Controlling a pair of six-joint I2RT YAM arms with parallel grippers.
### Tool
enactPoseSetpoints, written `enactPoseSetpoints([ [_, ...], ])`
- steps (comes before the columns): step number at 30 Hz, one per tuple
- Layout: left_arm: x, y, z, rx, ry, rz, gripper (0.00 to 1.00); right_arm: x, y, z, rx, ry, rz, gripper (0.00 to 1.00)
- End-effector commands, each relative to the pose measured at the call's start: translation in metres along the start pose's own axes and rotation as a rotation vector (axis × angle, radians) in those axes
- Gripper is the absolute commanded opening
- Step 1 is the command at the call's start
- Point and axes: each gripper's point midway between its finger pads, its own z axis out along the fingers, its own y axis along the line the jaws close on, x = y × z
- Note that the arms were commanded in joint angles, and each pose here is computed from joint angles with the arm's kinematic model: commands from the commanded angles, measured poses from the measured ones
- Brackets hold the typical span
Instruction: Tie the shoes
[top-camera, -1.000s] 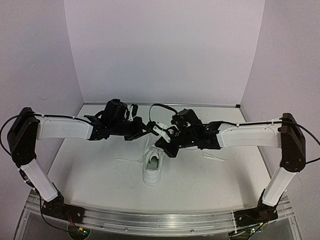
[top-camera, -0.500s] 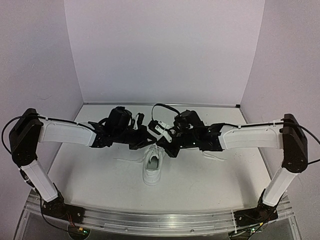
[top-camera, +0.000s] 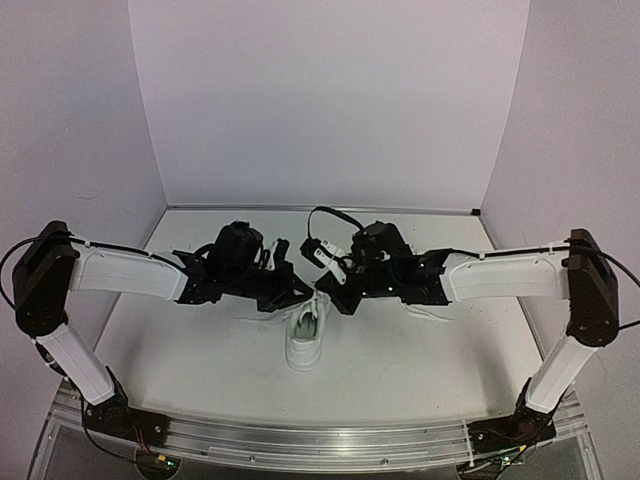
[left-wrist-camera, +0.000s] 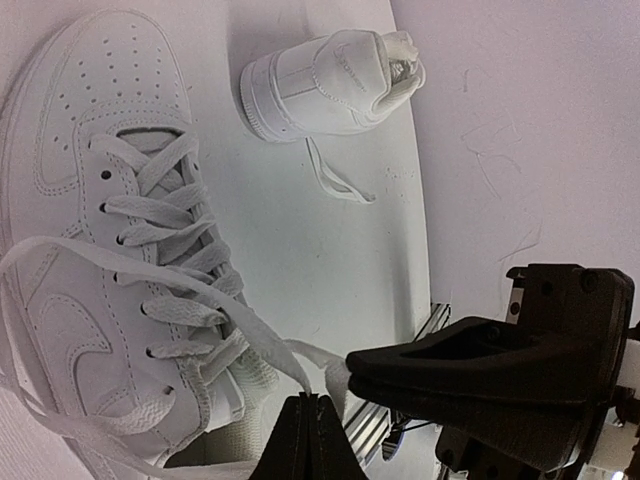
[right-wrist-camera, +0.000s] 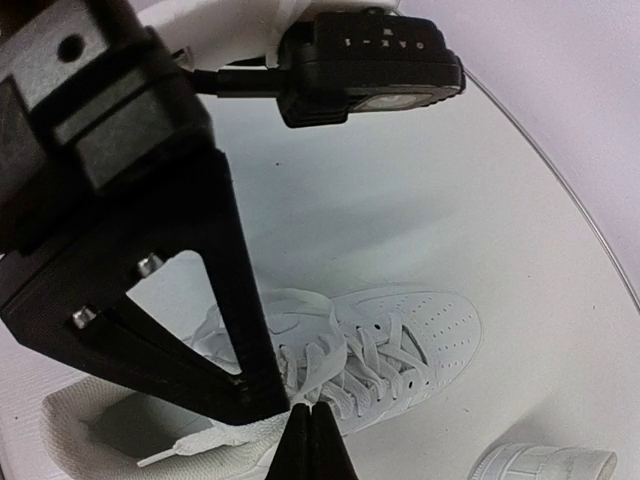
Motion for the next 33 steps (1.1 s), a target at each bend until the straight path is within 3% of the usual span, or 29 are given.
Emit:
enactPoseSetpoints([
  [1,0.007,-0.019,-0.007,0.066,0.024,-0.002,0.0,-0.02,-0.002,-0.016,0.016,-0.076,0.059,0.08],
  [8,0.006,-0.022,-0.002,0.084,0.032,-0.012,0.0,-0.011,0.008,-0.033,-0.033,-0.079,0.228,0.4],
  [14,0.006,-0.022,0.001,0.094,0.035,-0.021,0.0,-0.008,0.018,-0.055,-0.088,-0.095,0.428,0.42],
  [19,0.006,-0.022,0.003,0.105,0.032,-0.026,0.0,0.0,0.037,-0.044,-0.197,-0.071,0.576,0.43],
  [28,0.006,-0.024,-0.001,0.118,0.02,-0.024,0.0,0.007,0.049,-0.021,-0.235,-0.039,0.617,0.42],
  [33,0.004,-0.027,-0.004,0.123,0.009,-0.016,0.0,0.01,0.051,-0.01,-0.246,-0.02,0.613,0.36],
])
